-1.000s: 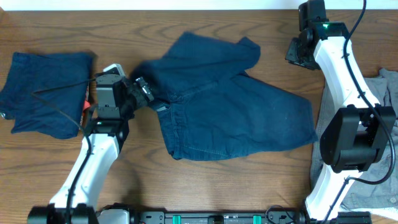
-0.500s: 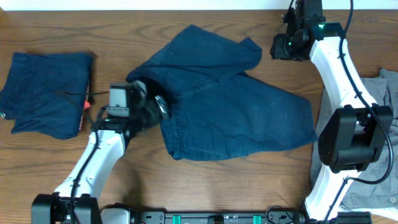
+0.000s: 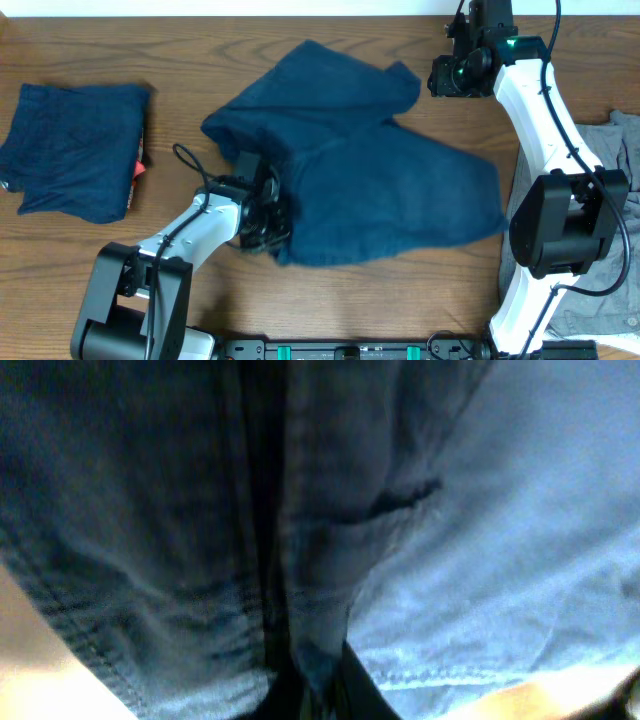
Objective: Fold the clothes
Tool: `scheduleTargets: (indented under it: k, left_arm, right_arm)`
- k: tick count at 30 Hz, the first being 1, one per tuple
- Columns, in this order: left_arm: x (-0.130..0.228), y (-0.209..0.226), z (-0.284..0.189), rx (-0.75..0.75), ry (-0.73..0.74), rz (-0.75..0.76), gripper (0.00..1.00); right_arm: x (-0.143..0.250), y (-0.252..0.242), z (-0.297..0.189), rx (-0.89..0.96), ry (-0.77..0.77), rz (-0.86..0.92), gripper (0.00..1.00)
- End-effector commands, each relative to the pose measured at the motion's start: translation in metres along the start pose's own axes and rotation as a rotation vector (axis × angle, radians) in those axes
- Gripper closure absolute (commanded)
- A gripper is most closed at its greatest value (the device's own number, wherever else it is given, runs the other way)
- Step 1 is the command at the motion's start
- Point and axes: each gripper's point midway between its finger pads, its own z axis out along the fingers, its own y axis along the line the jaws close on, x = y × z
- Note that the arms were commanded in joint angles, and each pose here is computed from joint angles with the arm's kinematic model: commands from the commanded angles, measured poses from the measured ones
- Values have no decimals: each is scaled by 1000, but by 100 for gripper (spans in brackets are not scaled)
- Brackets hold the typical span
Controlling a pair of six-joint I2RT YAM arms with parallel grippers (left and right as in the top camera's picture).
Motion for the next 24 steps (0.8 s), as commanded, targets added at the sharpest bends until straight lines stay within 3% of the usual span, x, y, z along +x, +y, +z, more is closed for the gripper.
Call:
scheduleTargets:
  k: [1, 6, 19, 22, 24]
  left_arm:
    - [23, 25, -6, -69, 100, -20, 94]
    - [56, 83, -30, -306, 217, -156, 94]
    - [47, 91, -32, -312, 183, -185, 94]
    - [47, 91, -32, -312, 182, -184, 94]
    - [46, 91, -31, -309, 177, -183, 94]
  right_arm:
    - [4, 5, 6, -14, 17, -19, 50]
    - [12, 17, 22, -46, 53, -34, 48]
    - [66, 65, 110, -163, 240, -33, 49]
    - [73, 64, 122, -159, 259, -20, 54]
    - [79, 62, 128, -154, 279, -4, 65]
